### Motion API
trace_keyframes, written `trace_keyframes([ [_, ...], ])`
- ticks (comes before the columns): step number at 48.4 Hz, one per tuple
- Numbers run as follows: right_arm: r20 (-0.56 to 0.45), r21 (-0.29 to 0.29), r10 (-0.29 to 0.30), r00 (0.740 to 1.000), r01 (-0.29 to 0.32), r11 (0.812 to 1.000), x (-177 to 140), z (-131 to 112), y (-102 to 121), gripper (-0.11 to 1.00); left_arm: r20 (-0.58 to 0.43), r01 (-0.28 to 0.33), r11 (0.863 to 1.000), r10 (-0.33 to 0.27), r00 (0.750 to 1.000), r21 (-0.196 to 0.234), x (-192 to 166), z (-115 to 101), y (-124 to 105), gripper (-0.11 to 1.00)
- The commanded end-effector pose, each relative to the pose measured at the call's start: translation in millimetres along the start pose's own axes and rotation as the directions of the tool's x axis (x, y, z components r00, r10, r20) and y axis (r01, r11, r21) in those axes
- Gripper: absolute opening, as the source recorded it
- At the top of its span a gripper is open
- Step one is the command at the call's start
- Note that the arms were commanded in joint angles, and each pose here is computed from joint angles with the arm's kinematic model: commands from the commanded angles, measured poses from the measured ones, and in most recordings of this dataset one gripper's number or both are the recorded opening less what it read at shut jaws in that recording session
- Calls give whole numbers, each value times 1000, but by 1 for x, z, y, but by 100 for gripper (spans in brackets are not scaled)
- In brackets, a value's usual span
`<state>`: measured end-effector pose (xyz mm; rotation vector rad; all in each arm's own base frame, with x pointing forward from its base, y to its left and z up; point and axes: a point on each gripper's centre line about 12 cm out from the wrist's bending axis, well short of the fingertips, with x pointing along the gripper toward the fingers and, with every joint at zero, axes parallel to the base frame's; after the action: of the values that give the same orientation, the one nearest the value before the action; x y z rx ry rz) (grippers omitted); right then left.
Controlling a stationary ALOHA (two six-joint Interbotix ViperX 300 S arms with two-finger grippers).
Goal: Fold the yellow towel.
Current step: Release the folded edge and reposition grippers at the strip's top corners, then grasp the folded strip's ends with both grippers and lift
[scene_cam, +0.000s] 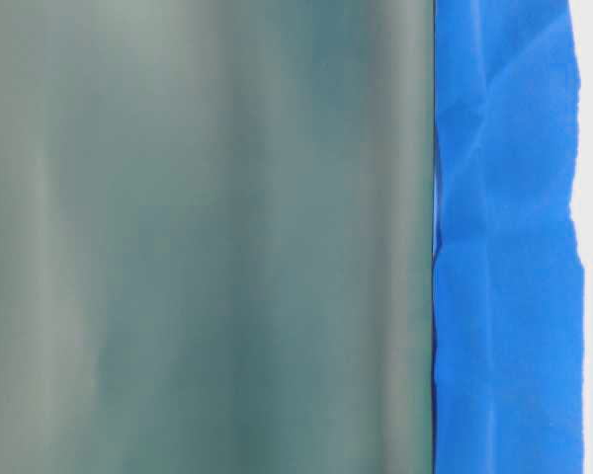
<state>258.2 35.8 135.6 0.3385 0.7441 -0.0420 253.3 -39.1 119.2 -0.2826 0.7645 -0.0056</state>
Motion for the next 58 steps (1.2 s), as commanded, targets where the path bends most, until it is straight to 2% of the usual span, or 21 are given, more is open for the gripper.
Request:
trace_keyframes([
  [1,48,-17,23,999,-22,1000,-7,13,5,85,51,9,1000,-9,999,0,-7,15,-2,78],
  [6,91,-19,17,996,-15,1000,-17,22,0,76,82,-18,999,21,996,-33,-14,23,9,75],
  [9,111,-8,-6,994,7,1000,-22,26,-9,77,103,-48,997,55,993,-64,-18,29,21,75],
  [16,123,63,-117,985,110,992,-29,33,-46,78,123,-116,987,129,984,-107,-20,36,45,75],
  [21,83,86,-180,980,173,981,-28,33,-67,78,109,-157,983,167,980,-95,-18,38,57,75],
  [26,35,89,-218,975,214,973,-21,31,-80,78,76,-185,980,191,979,-80,-12,35,65,75],
  [35,-34,93,-243,970,245,965,-4,26,-91,78,-40,-244,964,241,970,-103,5,17,85,75],
  [47,-124,94,-254,959,266,959,16,13,-98,77,-122,-263,959,250,960,-103,19,5,90,74],
  [58,-143,89,-249,958,263,961,19,9,-96,74,-198,-278,955,254,947,-106,20,-4,91,72],
])
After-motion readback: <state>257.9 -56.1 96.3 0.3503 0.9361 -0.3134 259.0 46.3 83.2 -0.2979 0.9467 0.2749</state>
